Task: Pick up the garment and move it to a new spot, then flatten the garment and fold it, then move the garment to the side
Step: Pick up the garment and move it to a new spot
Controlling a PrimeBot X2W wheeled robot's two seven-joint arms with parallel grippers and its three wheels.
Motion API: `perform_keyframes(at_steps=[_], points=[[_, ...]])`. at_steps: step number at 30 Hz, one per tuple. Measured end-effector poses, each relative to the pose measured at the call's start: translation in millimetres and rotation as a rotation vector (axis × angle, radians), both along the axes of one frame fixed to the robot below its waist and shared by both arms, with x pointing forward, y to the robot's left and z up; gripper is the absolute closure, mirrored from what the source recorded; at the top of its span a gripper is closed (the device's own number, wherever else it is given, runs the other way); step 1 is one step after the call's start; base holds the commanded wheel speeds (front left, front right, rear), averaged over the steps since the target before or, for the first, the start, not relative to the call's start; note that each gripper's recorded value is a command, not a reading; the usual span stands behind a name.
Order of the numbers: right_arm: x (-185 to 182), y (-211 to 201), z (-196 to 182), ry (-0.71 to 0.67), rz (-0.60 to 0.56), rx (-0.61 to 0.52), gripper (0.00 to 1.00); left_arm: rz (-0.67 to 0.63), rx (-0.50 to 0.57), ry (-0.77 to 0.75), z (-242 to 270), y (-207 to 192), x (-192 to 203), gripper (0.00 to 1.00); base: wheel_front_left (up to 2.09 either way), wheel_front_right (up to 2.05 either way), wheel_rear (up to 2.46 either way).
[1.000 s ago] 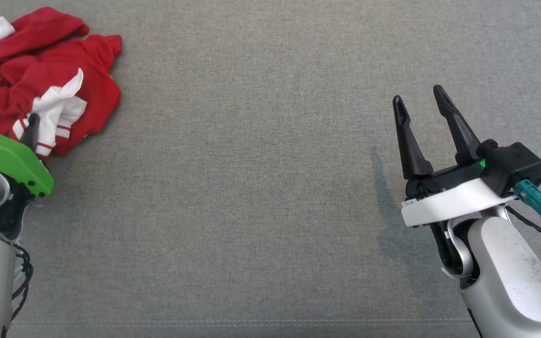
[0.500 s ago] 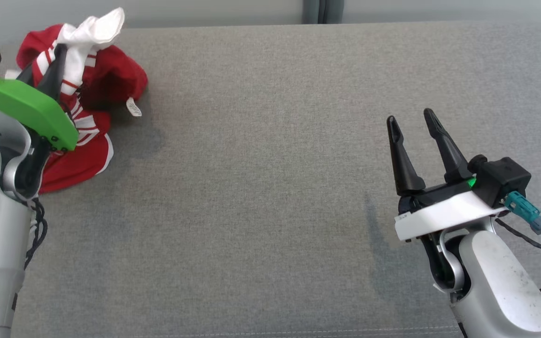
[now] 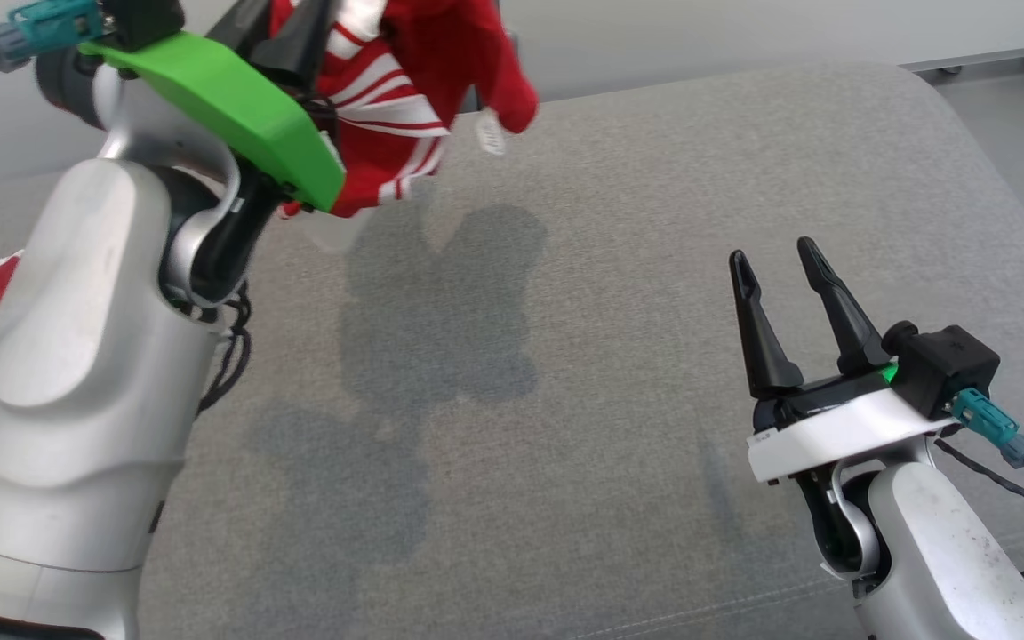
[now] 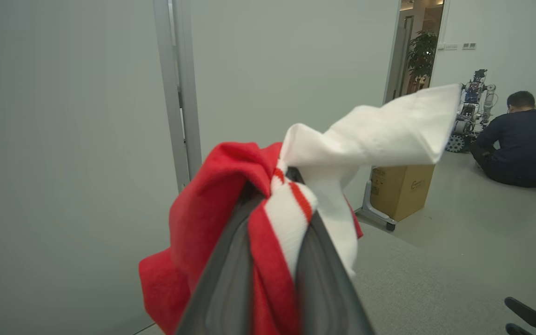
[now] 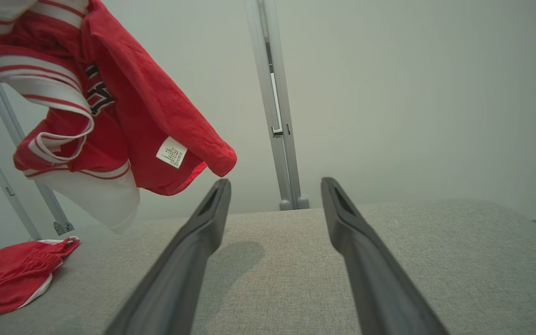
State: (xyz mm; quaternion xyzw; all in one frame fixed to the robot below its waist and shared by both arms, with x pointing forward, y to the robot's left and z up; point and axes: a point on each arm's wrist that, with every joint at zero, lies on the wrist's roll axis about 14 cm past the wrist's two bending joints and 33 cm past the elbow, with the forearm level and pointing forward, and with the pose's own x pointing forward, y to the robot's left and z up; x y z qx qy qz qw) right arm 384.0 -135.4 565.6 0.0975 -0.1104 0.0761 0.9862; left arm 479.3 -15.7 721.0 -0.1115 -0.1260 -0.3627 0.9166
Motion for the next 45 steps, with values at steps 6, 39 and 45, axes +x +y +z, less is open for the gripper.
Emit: perform_keyframes(at_steps=[6,39,45], points=[[-16.7,-26.0,5.1,-0.014,-0.074,-0.004,0.00,-0.212,0.002,0.013,0.5,-73.6,-35.5,1.00,0.00,0.00,0.00],[-14.2,-43.1,-18.0,0.053,-0.117,-0.010,0.00,-0.094,0.146,0.305,-177.3,-36.3,-26.2,0.00,0.00,0.00,0.00],[-17.8,-38.0,-27.5,0.080,-0.095,-0.015,0.00,-0.062,0.097,0.254,-161.8,-23.8,-34.6,0.00,0.00,0.00,0.00]])
